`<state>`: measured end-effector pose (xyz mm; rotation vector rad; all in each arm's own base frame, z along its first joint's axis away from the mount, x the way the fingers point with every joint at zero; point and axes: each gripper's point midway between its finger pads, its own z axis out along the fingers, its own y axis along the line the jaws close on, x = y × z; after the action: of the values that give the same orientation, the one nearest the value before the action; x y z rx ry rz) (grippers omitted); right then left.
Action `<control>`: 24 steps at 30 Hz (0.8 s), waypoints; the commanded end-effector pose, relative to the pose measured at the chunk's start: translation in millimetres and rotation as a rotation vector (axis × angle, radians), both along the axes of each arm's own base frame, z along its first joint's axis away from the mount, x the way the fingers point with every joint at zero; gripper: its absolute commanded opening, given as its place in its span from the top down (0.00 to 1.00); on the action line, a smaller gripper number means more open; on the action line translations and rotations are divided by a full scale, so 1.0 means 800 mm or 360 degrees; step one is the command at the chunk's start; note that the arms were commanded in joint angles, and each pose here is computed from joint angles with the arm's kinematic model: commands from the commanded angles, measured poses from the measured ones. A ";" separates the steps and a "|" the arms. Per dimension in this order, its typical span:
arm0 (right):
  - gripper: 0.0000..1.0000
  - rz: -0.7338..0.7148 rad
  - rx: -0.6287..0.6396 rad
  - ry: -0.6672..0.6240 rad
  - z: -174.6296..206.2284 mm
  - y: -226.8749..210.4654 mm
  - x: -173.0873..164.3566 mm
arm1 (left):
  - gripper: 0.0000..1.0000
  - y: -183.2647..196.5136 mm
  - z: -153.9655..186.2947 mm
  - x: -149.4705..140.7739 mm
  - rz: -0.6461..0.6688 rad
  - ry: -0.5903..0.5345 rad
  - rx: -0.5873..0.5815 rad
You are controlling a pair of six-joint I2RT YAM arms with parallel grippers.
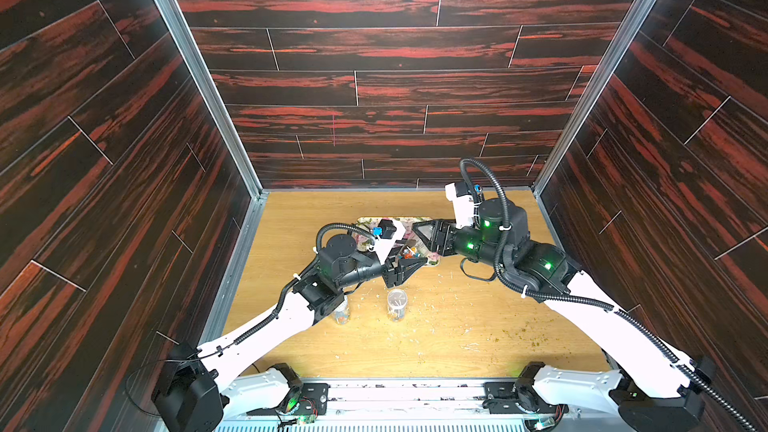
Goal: Pour the candies out of the jar
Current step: Unscrew the lid from the jar.
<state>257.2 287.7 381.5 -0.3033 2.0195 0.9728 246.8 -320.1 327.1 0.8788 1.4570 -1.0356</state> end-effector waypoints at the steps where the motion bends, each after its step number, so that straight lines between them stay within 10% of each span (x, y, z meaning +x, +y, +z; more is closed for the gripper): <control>1: 0.55 0.0134 -0.0067 -0.0202 0.010 -0.002 -0.010 | 0.60 0.003 0.035 -0.016 -0.0070 -0.0038 -0.0122; 24: 0.59 0.1127 0.0170 -0.0639 0.055 -0.018 -0.077 | 0.63 0.013 0.069 -0.051 -0.0211 0.0045 -0.0248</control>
<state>210.2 282.9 407.9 -0.9621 1.6748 1.2840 209.8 -323.1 350.4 0.9193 1.4044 -1.2257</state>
